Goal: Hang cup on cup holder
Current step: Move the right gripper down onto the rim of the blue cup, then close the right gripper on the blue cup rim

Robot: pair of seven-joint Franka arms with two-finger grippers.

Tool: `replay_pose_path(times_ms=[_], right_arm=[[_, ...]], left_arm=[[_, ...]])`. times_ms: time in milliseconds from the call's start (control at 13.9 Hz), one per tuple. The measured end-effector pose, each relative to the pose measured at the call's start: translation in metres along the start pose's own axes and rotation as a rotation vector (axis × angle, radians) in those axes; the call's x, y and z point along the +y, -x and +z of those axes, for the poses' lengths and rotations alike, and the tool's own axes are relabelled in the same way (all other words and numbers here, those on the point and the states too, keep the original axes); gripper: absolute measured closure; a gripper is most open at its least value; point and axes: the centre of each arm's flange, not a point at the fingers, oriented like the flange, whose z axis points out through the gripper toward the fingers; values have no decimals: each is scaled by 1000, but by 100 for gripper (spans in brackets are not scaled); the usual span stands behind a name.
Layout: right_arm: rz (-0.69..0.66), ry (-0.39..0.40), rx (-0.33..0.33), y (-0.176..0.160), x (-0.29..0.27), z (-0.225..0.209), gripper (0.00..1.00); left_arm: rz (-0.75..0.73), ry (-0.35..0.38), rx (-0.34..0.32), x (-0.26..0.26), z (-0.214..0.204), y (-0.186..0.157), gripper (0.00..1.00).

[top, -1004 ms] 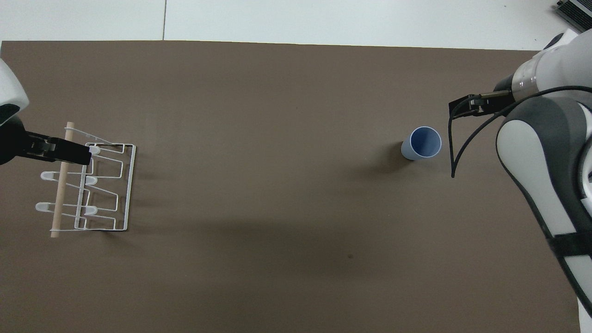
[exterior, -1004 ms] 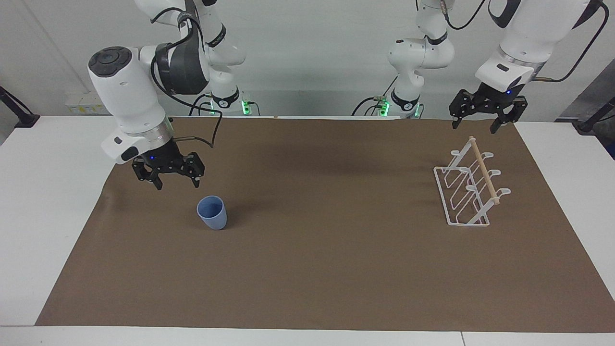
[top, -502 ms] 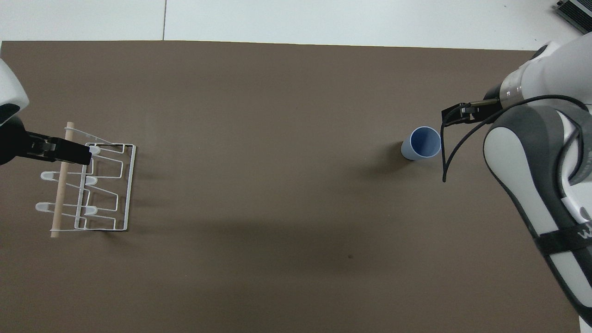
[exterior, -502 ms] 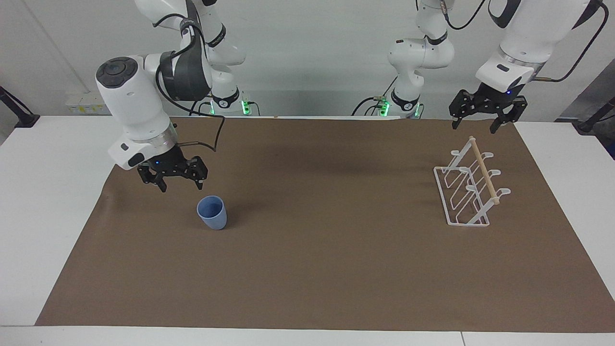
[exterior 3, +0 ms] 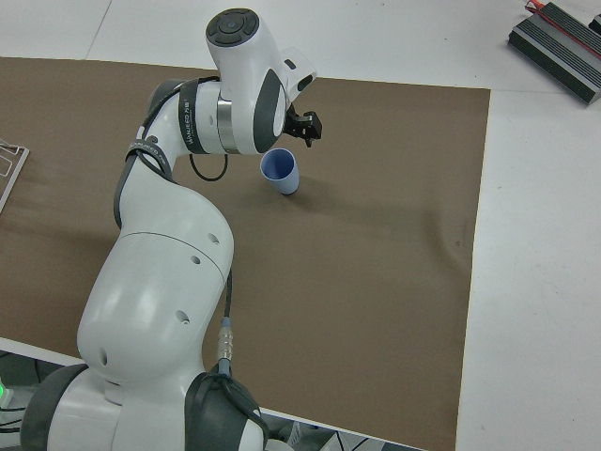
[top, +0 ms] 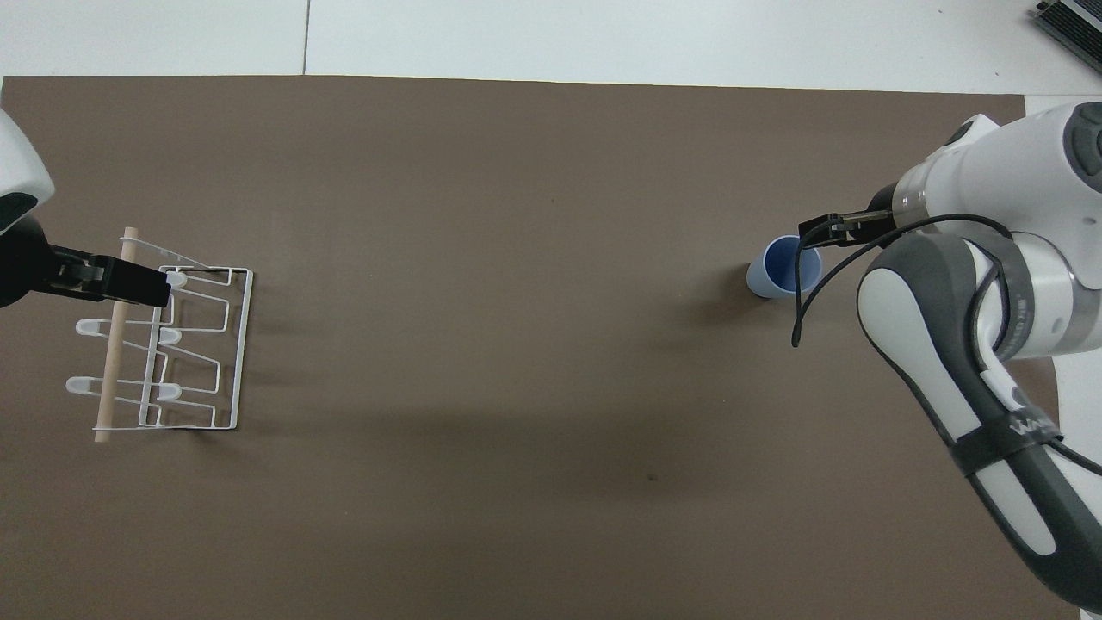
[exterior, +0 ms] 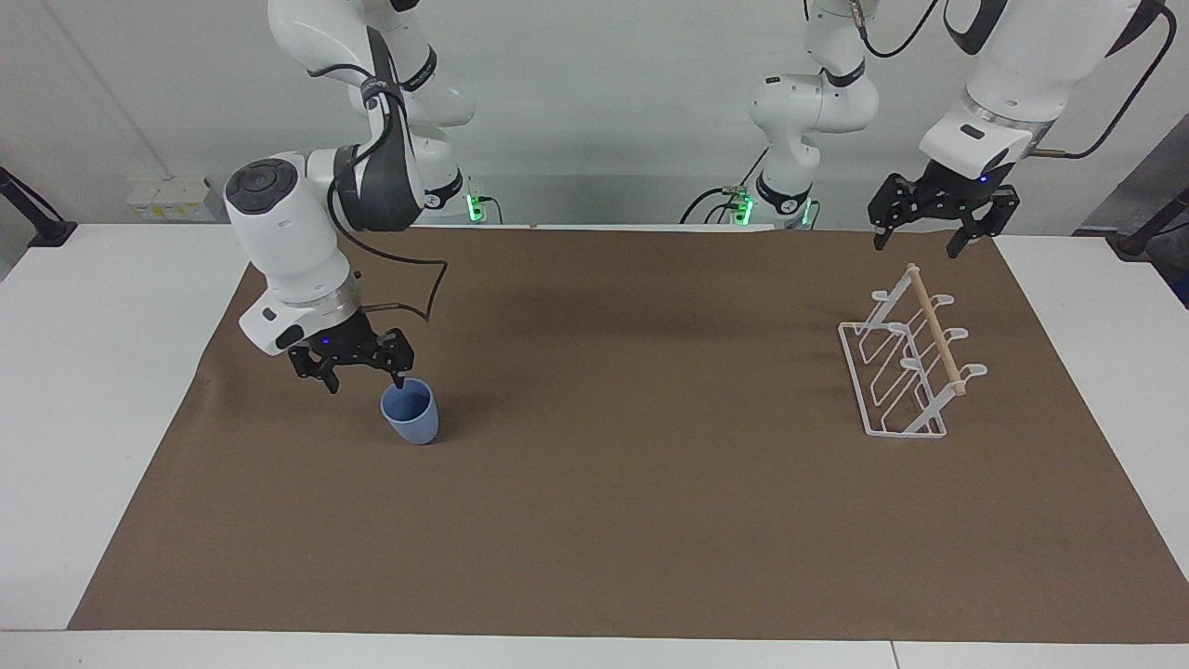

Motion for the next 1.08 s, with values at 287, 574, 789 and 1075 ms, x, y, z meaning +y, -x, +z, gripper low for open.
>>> replay_pose_path(times_ms=[287,574,789,1075], right_arm=[[-1,-1,7,8,-1,21,0],[-3,-2,-21,21,-2,46,0],[-6,-2,-34,25,-2,52,0],[1,1,-33,27,10,56,0]], left_arm=[[-7,0,-4,-4,1,1,0],[-8,1,-5,-4,2,1,0],[-10,1,-5,-5,1,1,0],[-14,1,-4,-7,1,1,0]])
